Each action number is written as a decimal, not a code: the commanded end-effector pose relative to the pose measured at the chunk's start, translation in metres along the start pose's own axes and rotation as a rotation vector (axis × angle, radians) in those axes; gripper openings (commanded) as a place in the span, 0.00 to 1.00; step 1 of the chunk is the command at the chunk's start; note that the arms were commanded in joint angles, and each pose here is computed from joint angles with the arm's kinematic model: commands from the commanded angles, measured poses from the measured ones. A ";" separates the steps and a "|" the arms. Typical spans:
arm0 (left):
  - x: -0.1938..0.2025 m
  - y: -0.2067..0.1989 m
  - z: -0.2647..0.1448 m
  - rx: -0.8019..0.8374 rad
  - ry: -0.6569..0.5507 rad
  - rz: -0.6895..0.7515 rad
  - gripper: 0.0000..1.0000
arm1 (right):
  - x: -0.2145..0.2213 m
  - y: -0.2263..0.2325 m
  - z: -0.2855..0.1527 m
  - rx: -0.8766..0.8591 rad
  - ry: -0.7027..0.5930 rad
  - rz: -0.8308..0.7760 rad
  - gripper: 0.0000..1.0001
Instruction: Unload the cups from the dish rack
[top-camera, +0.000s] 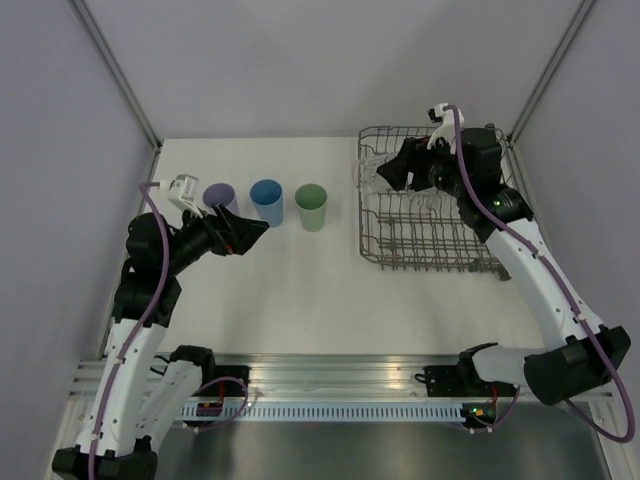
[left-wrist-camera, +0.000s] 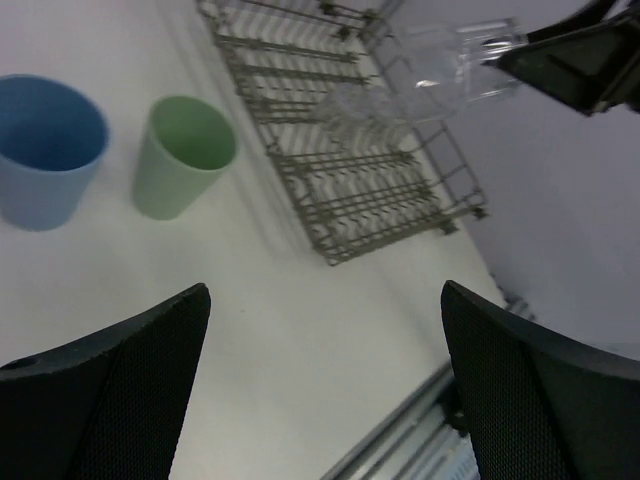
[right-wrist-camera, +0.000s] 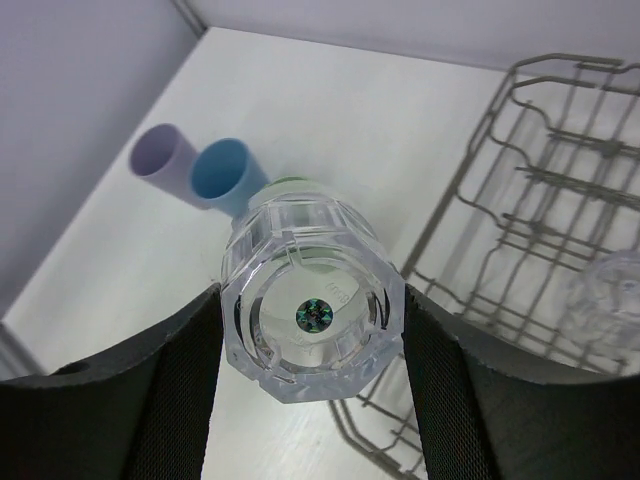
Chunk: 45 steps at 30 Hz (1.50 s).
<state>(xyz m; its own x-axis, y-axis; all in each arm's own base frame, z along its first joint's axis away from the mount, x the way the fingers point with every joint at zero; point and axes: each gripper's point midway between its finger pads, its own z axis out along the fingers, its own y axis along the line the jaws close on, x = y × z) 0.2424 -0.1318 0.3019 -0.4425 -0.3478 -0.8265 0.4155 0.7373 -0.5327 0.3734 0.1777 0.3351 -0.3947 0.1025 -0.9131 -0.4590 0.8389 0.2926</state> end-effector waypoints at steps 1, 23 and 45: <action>-0.019 -0.076 0.000 0.405 0.002 -0.082 1.00 | -0.025 0.050 -0.025 -0.241 -0.146 0.081 0.35; -0.034 -0.201 0.004 0.905 -0.071 -0.246 0.81 | -0.019 0.153 -0.101 -0.812 -0.275 0.343 0.34; -0.014 -0.201 0.030 0.770 -0.012 -0.172 0.02 | 0.000 0.153 -0.094 -0.765 -0.255 0.304 0.55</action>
<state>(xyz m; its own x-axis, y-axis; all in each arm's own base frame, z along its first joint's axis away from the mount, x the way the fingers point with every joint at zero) 0.1878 -0.2906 0.4115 -0.6067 -0.4407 -0.6616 0.7374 -0.0011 -0.6755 0.2321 0.2567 0.4012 -0.4912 0.4620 -0.7385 -0.7776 0.1495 0.6107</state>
